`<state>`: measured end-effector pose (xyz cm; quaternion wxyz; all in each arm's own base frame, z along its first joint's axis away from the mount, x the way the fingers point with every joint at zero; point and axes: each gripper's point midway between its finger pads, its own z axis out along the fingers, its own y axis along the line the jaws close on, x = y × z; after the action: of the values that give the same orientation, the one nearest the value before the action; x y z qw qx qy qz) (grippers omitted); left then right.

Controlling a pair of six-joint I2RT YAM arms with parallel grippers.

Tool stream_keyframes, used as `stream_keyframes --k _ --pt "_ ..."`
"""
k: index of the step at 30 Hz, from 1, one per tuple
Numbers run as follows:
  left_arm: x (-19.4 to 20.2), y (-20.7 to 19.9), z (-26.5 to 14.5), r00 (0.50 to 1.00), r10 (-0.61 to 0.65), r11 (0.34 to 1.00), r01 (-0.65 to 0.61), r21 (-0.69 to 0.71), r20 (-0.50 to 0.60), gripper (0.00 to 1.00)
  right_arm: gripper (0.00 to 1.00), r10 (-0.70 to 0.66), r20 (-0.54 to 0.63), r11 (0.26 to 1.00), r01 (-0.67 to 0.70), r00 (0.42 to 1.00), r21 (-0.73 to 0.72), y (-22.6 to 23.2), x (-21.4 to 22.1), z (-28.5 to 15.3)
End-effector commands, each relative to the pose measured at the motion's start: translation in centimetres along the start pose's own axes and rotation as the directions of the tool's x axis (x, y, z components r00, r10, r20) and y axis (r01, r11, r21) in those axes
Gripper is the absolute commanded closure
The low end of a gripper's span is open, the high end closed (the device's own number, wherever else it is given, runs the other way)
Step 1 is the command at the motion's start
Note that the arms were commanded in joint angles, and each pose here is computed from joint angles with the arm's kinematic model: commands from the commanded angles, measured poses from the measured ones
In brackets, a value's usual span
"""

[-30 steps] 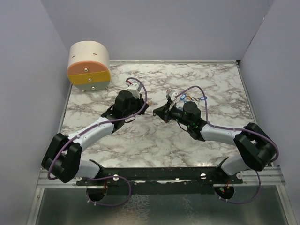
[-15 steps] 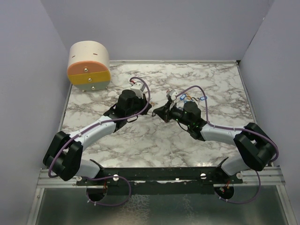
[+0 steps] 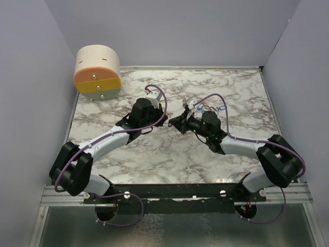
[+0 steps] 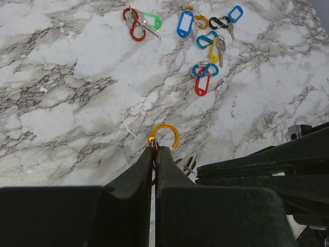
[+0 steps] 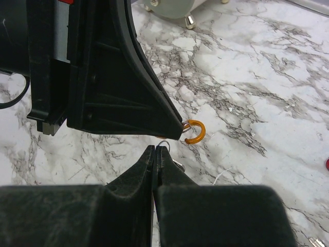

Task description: Put the keys on the keyring

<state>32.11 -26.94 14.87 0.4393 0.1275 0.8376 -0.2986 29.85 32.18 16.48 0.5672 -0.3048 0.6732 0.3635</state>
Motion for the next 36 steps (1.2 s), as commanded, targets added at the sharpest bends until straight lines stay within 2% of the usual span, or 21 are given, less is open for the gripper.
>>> stream_keyframes --k 1,22,36 --pt "-1.2 -1.3 0.2 1.000 0.022 0.999 -0.023 0.041 0.023 1.00 0.99 -0.001 0.042 1.000 0.000 0.999 0.021 -0.6 -1.1 0.4" --pt "-1.1 -2.0 0.3 0.999 0.034 0.997 -0.035 0.065 0.009 1.00 0.99 0.014 0.049 0.996 -0.018 0.999 0.082 -2.1 -1.0 0.1" --pt "-1.4 -2.1 0.2 0.999 0.033 0.998 -0.034 0.058 0.024 1.00 0.99 0.021 0.041 0.999 -0.022 0.999 0.041 -1.4 -0.9 0.3"
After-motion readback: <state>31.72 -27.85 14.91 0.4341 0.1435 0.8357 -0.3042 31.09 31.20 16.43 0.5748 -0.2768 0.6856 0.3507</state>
